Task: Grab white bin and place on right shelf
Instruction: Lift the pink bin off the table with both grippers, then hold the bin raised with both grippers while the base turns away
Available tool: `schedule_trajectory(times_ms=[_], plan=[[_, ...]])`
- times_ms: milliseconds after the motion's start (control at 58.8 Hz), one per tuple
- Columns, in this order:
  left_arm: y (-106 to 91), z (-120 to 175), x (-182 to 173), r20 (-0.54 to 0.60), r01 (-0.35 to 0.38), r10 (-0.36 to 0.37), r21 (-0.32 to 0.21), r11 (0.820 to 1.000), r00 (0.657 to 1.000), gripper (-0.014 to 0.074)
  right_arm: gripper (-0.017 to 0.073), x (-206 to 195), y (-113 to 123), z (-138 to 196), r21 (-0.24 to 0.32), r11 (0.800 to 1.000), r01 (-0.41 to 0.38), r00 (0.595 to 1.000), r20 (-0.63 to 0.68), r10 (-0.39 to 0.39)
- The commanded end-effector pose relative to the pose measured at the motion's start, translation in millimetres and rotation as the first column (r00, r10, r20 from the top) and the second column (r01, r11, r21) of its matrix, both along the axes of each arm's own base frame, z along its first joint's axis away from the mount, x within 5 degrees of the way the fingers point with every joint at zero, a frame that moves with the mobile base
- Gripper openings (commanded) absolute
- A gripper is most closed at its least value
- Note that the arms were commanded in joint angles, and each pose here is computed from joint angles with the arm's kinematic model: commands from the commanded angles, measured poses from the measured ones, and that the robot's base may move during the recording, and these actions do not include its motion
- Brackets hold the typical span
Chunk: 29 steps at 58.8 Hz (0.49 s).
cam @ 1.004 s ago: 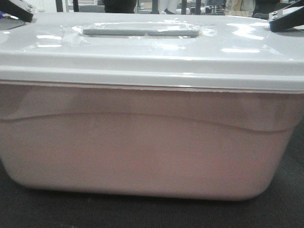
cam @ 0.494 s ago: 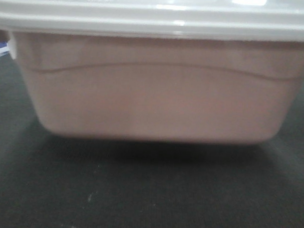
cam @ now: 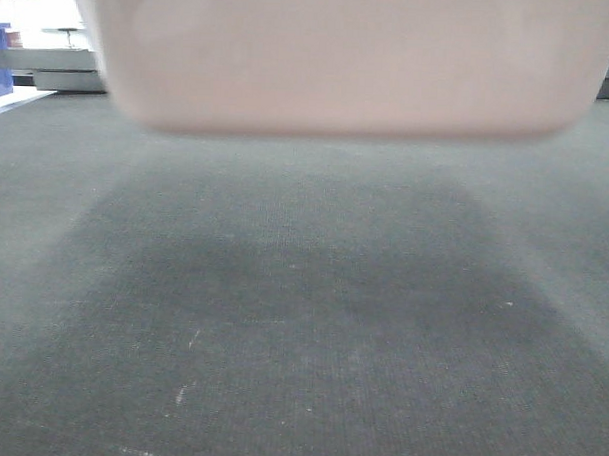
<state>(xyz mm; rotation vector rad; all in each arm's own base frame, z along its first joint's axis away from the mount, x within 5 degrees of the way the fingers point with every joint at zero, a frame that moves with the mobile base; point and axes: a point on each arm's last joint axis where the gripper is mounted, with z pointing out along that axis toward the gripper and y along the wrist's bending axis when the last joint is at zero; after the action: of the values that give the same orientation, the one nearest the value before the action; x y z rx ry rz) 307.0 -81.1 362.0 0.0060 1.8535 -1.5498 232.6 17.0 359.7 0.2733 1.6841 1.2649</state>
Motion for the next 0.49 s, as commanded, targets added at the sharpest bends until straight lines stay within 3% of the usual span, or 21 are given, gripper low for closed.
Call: schedule_trajectory(times_ms=[0, 170, 477], plan=[[-27.8, 33.6, -38.7, 0.140, 0.345, -0.333, -0.069, 0.936, 0.932, -0.0126, 0.0066, -42.4, 31.1, 52.6, 0.072, 0.905, -0.420, 0.879, 0.281, 0.385], [-33.4, 50.2, -48.7, 0.197, 0.370, -0.352, -0.066, 0.927, 0.915, -0.0126, 0.0066, -44.5, 31.4, 59.2, 0.058, 0.908, -0.414, 0.875, 0.299, 0.380], [-32.8, 71.0, -57.1, 0.270, 0.375, -0.351, -0.043, 0.926, 0.897, -0.0126, 0.0066, -44.3, 31.3, 59.2, 0.059, 0.910, -0.411, 0.877, 0.298, 0.377]])
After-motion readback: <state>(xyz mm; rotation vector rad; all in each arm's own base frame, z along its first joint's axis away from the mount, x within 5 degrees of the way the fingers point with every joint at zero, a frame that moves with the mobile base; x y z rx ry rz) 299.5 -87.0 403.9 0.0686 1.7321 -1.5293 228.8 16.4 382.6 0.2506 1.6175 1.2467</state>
